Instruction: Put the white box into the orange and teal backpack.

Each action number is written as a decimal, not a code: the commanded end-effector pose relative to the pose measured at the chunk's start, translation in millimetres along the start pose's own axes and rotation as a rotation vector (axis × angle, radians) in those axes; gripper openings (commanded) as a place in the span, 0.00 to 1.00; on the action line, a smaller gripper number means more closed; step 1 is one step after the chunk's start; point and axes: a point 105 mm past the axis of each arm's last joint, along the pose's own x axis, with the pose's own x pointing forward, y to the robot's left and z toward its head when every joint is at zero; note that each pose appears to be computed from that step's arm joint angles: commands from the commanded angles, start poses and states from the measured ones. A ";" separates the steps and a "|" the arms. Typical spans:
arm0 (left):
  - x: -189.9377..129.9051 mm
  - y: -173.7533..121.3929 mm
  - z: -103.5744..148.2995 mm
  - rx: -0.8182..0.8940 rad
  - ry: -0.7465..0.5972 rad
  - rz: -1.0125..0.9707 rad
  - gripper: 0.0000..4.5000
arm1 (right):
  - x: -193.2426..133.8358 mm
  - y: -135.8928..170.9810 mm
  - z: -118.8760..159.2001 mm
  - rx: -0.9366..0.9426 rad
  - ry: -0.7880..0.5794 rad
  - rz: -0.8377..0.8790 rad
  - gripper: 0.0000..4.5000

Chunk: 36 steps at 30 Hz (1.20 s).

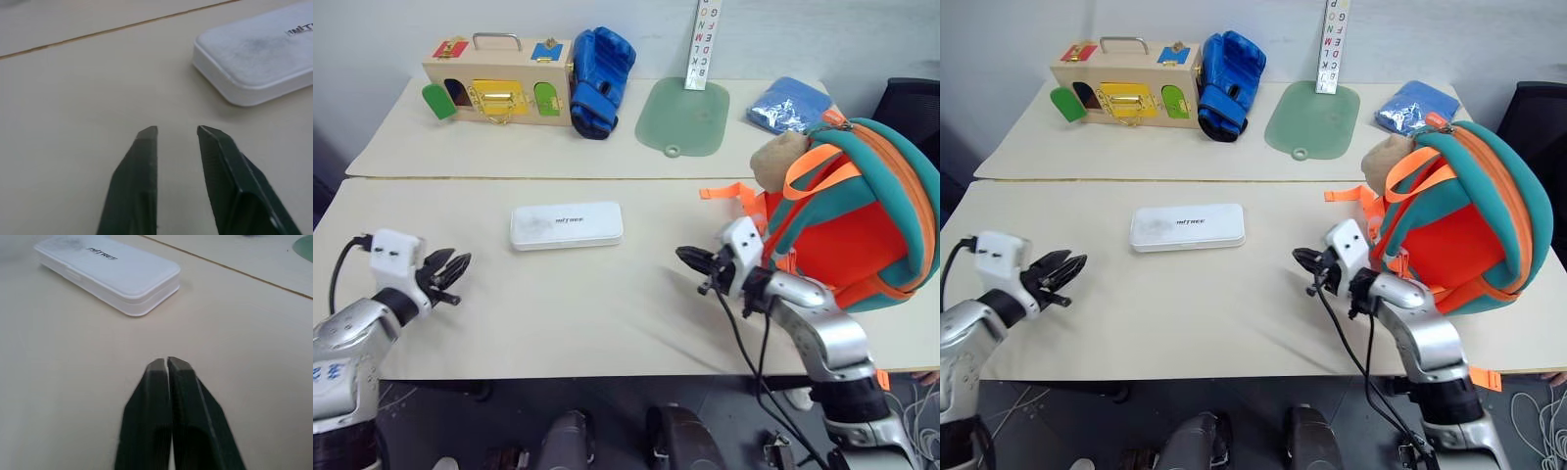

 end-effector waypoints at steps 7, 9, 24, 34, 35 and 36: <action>34.1 8.2 5.6 0.011 0.028 0.049 0.01 | 69.4 -5.6 8.5 -0.063 0.007 -0.019 0.00; 39.2 6.8 7.4 0.025 0.025 0.042 0.01 | 78.0 -6.6 6.6 -0.066 0.021 -0.022 0.00; 61.3 -31.5 7.5 0.046 0.012 -0.136 0.01 | 102.9 6.1 11.5 -0.094 0.007 0.051 0.00; 53.7 -29.0 2.2 0.046 0.028 -0.166 0.01 | 87.9 15.5 20.5 -0.113 -0.027 0.104 0.00; 53.6 -30.8 2.6 0.045 0.026 -0.179 0.01 | 85.8 16.3 21.5 -0.114 -0.029 0.109 0.00; 53.4 -33.8 3.0 0.047 0.026 -0.198 0.01 | 83.0 17.1 21.9 -0.113 -0.030 0.115 0.00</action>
